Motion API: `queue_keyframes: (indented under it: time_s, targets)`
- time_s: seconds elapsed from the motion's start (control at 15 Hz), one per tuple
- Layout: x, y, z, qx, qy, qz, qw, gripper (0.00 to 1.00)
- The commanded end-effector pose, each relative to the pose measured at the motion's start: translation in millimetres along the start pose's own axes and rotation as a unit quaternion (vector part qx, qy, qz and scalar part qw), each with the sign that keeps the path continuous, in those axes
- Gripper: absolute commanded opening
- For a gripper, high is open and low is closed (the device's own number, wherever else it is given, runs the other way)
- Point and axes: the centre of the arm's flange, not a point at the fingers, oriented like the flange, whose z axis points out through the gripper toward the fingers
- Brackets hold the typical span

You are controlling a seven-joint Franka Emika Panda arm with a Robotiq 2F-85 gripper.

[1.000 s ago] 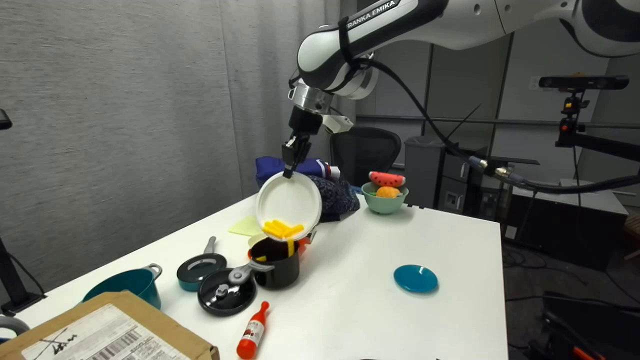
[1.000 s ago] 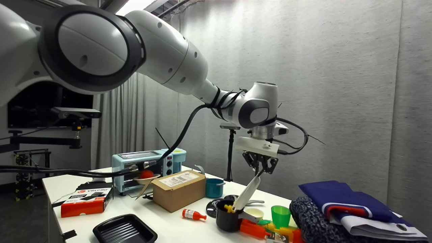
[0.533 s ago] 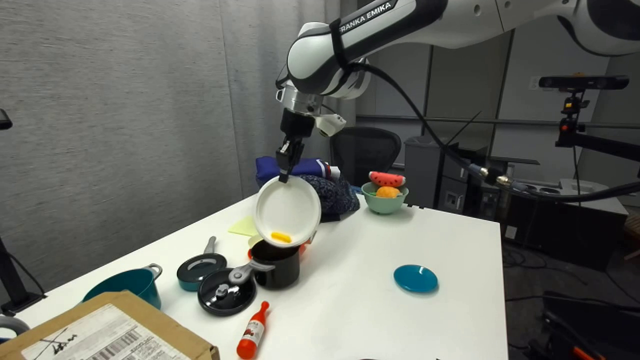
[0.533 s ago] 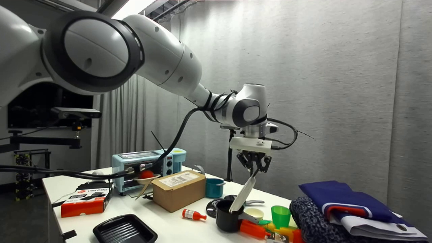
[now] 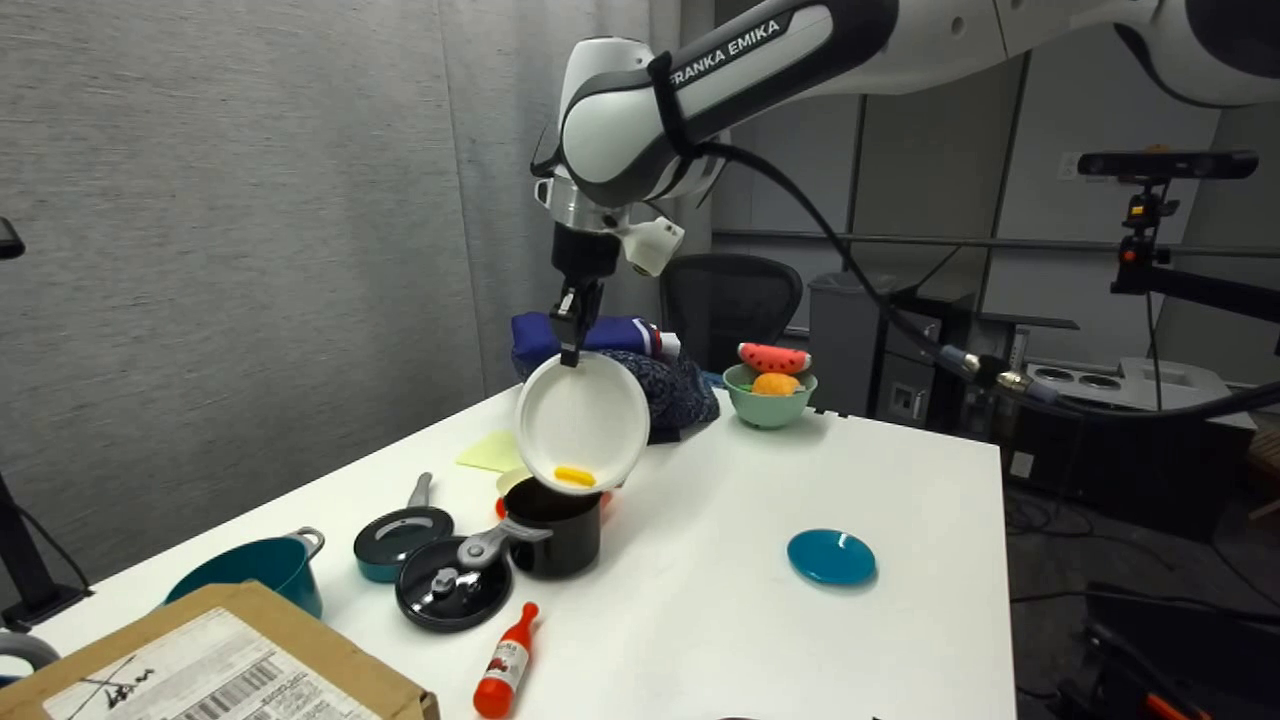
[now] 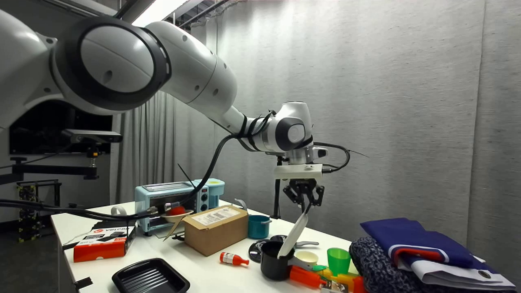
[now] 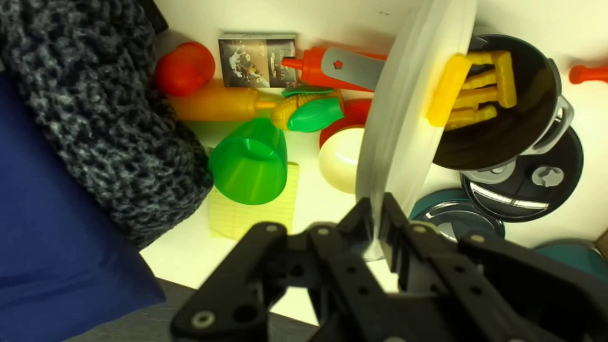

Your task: Pour the fries on the white plate into the black pot

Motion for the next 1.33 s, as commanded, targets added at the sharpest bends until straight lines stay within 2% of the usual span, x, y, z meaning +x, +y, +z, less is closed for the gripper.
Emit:
queue_keyframes:
  time_s: [0.0, 0.47, 0.6, 0.87, 1.27]
  targets:
    - [-5.1, -6.5, -15.9, -0.008, 0.027, 0.002, 0.9996, 0.02]
    - [-1.1, -16.5, -28.2, -0.008, 0.057, -0.009, 0.9983, 0.02]
    - [-2.9, -12.3, -29.2, 0.016, 0.061, -0.003, 0.998, 0.02]
    - [-12.4, 8.2, -36.8, 0.091, 0.074, 0.025, 0.9928, 0.02]
    - [-63.5, 62.6, -61.5, 0.162, 0.049, 0.062, 0.9837, 0.02]
